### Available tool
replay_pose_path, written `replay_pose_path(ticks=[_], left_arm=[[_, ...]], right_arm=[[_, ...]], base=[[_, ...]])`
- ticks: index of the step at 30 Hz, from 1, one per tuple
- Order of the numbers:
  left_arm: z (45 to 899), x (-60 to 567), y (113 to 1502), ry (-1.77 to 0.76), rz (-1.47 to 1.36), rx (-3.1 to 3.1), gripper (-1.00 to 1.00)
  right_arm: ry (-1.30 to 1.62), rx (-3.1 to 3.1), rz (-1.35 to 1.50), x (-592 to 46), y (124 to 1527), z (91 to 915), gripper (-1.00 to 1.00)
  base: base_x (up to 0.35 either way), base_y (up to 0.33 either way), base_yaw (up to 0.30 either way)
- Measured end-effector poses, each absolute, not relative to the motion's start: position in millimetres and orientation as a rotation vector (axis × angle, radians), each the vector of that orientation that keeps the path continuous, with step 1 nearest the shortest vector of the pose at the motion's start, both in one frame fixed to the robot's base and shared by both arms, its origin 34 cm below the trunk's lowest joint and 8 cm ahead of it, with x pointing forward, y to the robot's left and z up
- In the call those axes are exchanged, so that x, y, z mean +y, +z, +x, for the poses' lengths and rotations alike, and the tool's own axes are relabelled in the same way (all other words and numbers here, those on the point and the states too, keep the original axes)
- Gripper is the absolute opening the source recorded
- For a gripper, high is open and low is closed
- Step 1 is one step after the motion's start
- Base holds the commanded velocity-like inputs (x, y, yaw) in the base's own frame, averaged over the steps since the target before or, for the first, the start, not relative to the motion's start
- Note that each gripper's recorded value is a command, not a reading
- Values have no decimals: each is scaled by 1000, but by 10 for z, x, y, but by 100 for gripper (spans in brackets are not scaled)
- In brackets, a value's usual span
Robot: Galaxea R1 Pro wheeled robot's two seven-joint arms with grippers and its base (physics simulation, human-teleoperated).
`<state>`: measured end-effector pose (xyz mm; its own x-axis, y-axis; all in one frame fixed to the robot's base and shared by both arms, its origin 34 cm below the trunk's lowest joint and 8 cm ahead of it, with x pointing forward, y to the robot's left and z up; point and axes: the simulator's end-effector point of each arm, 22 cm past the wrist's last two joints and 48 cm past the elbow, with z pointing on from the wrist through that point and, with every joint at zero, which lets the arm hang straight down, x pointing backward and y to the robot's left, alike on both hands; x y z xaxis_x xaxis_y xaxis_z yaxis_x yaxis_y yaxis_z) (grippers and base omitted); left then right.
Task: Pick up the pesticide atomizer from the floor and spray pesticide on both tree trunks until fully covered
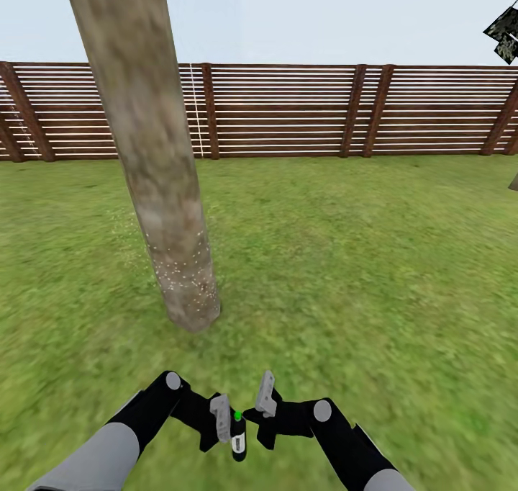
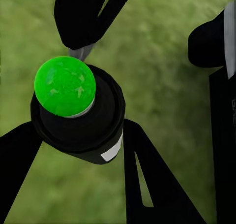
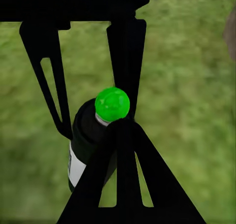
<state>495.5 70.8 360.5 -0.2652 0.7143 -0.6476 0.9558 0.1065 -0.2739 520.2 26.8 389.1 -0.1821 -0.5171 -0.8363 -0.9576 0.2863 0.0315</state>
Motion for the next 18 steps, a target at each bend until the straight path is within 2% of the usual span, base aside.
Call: replay_pose_path(ticks=[12, 15, 18], left_arm=[[4900, 816, 3531, -939, 1639, 2064, -100], [4894, 1278, 3405, -876, 1642, 2140, -100], [4889, 2434, 3264, -701, 1657, 2308, -100]], right_arm=[[756, 1819, -1330, 265, 3889, 5203, -100], [755, 1820, -1330, 257, 3887, 5205, -100], [752, 1825, -1331, 226, 3869, 5204, -100]], base=[[0, 0, 0], [0, 0, 0], [0, 0, 0]])
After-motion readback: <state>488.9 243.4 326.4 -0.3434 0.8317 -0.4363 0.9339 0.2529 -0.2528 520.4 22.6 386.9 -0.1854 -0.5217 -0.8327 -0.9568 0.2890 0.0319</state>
